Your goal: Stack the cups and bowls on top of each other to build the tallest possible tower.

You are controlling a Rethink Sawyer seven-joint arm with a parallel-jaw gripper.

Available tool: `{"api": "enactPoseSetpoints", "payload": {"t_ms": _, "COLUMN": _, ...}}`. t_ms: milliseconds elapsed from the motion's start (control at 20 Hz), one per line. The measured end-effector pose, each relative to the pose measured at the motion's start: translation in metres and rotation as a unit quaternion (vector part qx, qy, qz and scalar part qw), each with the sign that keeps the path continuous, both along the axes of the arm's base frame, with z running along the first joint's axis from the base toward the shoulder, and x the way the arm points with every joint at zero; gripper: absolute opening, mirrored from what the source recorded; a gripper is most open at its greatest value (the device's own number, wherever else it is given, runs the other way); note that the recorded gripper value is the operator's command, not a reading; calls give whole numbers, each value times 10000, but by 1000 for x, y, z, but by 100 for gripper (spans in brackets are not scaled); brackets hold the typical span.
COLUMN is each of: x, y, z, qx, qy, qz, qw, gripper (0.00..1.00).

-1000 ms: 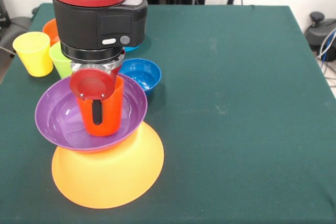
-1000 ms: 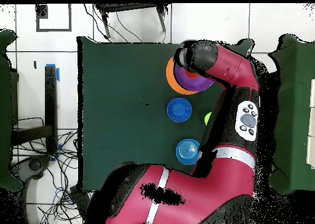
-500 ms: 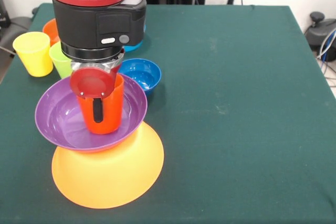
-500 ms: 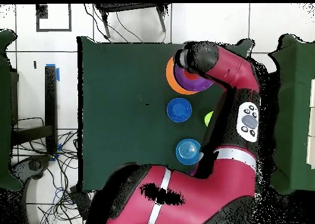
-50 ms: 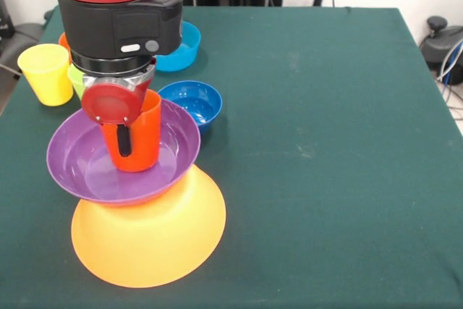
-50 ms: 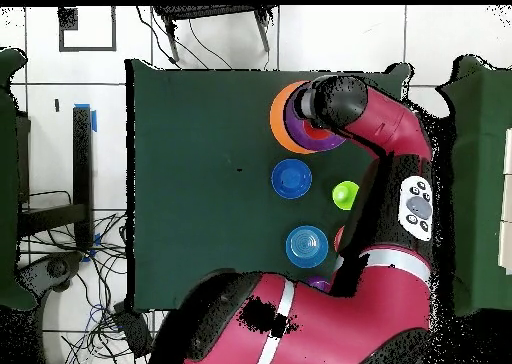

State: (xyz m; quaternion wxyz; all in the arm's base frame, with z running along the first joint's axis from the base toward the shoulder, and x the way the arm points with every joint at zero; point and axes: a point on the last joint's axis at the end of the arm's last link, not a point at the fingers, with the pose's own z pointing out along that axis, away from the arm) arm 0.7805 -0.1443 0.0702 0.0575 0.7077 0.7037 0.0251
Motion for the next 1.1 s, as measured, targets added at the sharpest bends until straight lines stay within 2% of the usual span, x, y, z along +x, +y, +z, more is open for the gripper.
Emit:
{"api": "enactPoseSetpoints", "payload": {"t_ms": 250, "x": -7, "y": -2, "z": -5, "qx": 55, "qy": 67, "qz": -38, "qw": 10000, "gripper": 0}}
{"api": "enactPoseSetpoints", "payload": {"t_ms": 600, "x": -7, "y": -2, "z": -5, "qx": 104, "qy": 63, "qz": -53, "qw": 9999, "gripper": 0}}
{"api": "enactPoseSetpoints", "payload": {"t_ms": 650, "x": -7, "y": -1, "z": -5, "qx": 117, "qy": 62, "qz": -53, "qw": 9999, "gripper": 100}}
{"api": "enactPoseSetpoints", "payload": {"t_ms": 1100, "x": -5, "y": 5, "z": -8, "qx": 174, "qy": 29, "qz": -33, "qw": 9998, "gripper": 100}}
